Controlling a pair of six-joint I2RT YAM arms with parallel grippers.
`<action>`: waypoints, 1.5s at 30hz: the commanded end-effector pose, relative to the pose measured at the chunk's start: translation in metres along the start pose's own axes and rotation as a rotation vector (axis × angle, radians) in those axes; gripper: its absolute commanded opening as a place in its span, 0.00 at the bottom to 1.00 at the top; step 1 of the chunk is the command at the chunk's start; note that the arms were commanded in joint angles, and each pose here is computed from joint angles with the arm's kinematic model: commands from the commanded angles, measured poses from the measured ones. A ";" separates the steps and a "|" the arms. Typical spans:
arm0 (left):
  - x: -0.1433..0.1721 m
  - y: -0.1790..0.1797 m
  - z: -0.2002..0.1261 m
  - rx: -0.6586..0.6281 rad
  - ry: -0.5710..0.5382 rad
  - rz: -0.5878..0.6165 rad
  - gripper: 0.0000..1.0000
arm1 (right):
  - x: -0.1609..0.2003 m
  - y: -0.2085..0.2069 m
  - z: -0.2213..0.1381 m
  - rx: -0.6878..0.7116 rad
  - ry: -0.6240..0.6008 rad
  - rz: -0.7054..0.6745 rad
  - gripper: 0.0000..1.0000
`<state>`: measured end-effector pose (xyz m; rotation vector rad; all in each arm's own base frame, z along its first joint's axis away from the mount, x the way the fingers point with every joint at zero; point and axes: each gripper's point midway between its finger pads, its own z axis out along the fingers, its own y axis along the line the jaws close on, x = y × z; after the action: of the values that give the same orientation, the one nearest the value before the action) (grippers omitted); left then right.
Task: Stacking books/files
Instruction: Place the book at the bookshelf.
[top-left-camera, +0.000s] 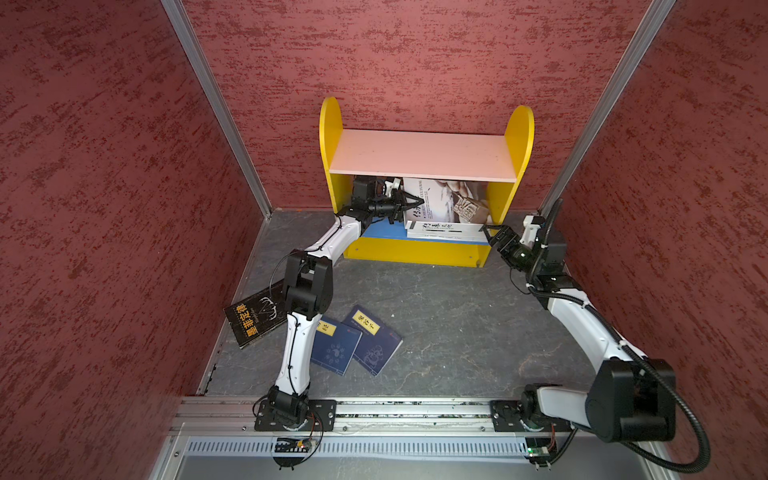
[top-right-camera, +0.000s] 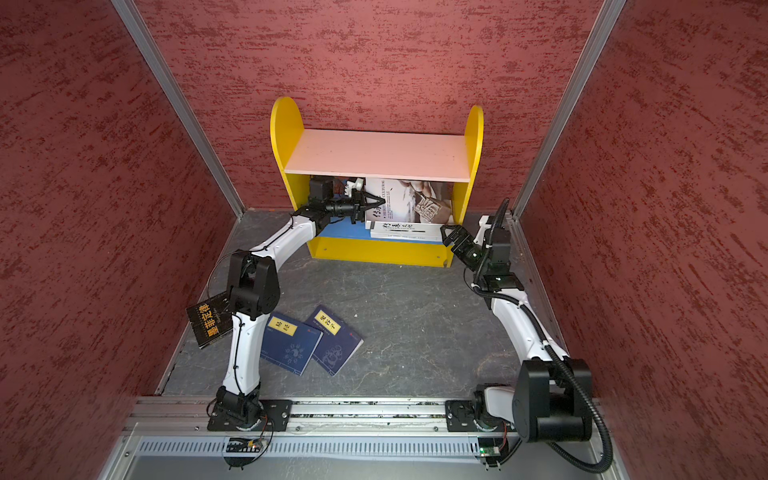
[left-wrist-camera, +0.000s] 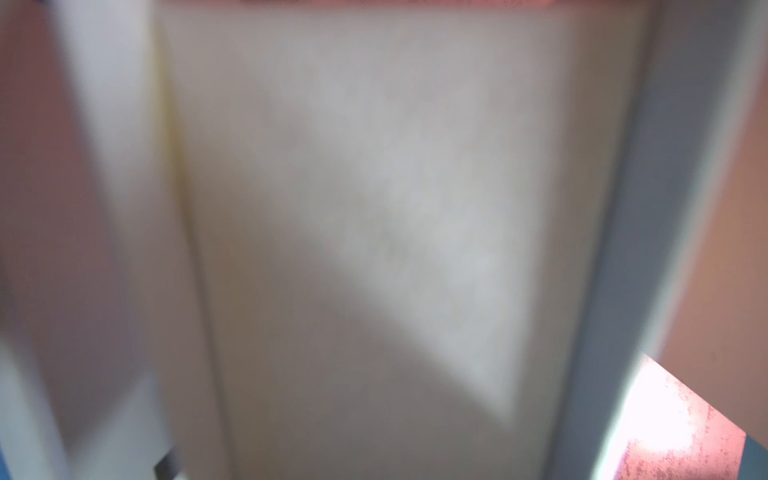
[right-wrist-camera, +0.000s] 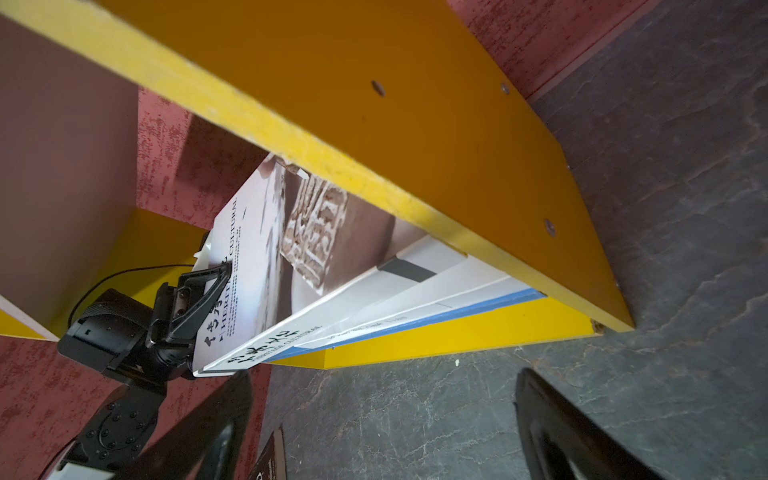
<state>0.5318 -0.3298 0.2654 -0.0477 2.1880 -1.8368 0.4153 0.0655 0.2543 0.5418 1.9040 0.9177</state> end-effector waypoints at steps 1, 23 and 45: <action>-0.003 -0.002 0.000 -0.013 0.015 0.034 0.23 | -0.016 0.005 0.001 0.015 -0.040 -0.037 0.99; 0.001 0.006 0.019 0.007 0.076 -0.018 0.32 | -0.043 -0.014 0.025 0.147 -0.096 -0.135 0.99; -0.010 0.009 0.011 -0.093 0.009 -0.004 0.73 | -0.046 -0.040 0.058 0.245 -0.039 -0.239 0.99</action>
<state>0.5437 -0.3418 0.2423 -0.0815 2.3067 -1.7928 0.4862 0.0378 0.2325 0.4719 1.9941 0.5952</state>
